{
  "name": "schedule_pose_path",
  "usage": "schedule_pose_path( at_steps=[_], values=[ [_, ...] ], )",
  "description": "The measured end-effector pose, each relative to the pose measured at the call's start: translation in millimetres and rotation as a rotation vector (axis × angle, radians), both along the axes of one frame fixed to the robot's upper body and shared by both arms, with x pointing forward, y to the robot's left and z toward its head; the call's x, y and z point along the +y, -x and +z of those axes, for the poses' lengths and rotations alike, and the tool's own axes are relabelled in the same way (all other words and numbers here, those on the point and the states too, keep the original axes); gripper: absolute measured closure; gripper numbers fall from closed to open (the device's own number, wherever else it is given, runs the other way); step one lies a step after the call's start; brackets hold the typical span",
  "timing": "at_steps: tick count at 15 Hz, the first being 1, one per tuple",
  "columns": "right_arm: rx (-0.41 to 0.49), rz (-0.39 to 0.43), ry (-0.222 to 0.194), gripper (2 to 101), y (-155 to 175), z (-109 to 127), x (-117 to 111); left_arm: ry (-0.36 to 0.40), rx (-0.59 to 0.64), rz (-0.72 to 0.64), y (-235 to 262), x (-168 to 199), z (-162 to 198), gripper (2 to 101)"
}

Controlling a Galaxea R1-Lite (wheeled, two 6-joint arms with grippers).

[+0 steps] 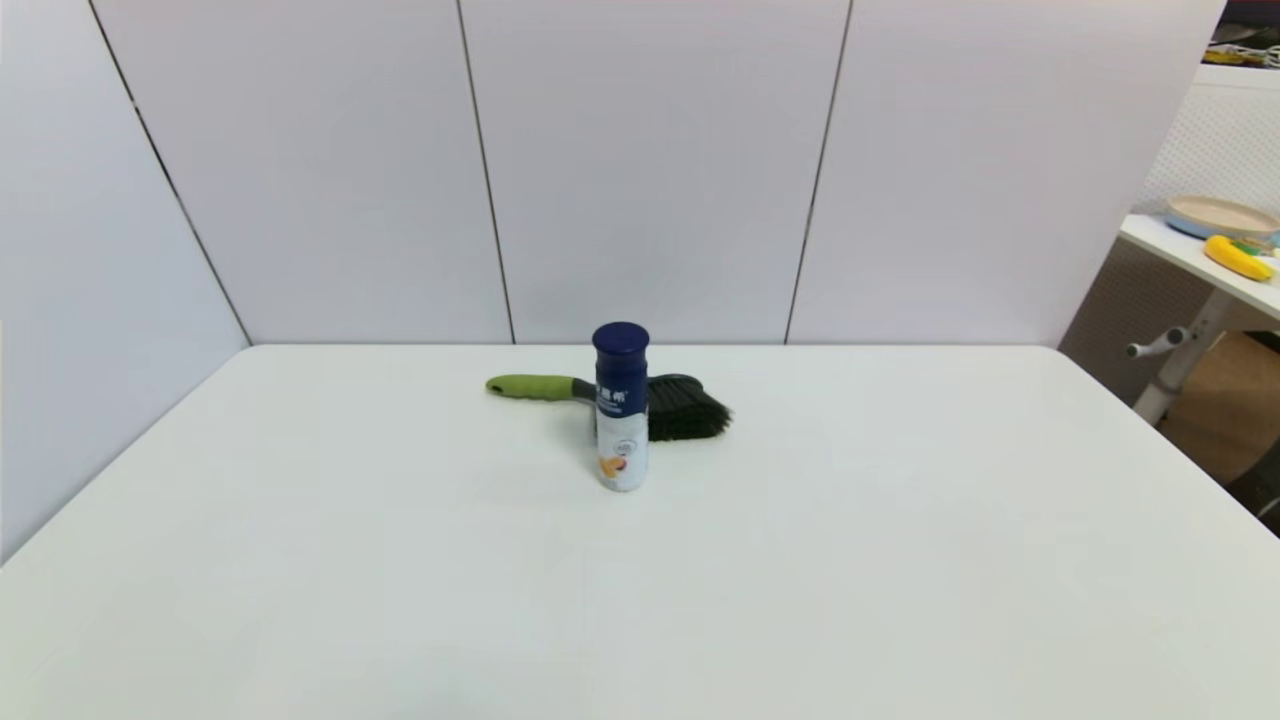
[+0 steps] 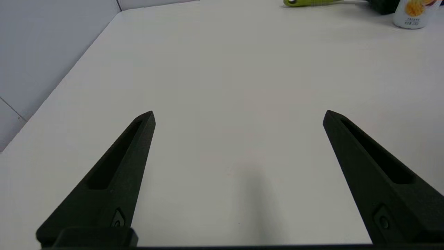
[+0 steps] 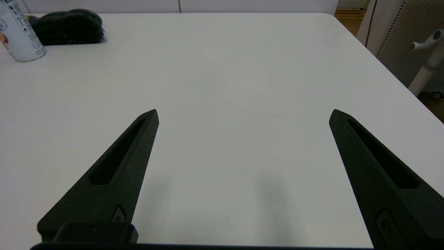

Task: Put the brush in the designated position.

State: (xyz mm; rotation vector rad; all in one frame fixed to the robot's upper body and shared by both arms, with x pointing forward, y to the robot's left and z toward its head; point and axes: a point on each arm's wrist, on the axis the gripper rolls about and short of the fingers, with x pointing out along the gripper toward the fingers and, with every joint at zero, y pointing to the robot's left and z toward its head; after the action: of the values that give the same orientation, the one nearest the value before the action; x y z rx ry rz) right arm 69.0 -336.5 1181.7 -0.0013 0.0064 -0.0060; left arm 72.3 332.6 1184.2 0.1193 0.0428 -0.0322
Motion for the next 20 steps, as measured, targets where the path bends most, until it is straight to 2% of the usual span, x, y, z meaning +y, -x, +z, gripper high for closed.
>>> schedule_pose_path(
  at_steps=[3,4,20],
  values=[
    [0.0,0.0,0.0,5.0,0.0,0.0,0.0,0.079,-0.032,0.017,2.7,0.3,-1.3,5.4],
    [0.0,0.0,0.0,5.0,0.0,0.0,0.0,0.085,-0.037,0.02,3.0,0.4,-1.7,5.4],
    [0.0,0.0,0.0,5.0,0.0,0.0,0.0,0.099,-0.043,0.032,3.4,0.6,-2.1,5.4]
  ],
)
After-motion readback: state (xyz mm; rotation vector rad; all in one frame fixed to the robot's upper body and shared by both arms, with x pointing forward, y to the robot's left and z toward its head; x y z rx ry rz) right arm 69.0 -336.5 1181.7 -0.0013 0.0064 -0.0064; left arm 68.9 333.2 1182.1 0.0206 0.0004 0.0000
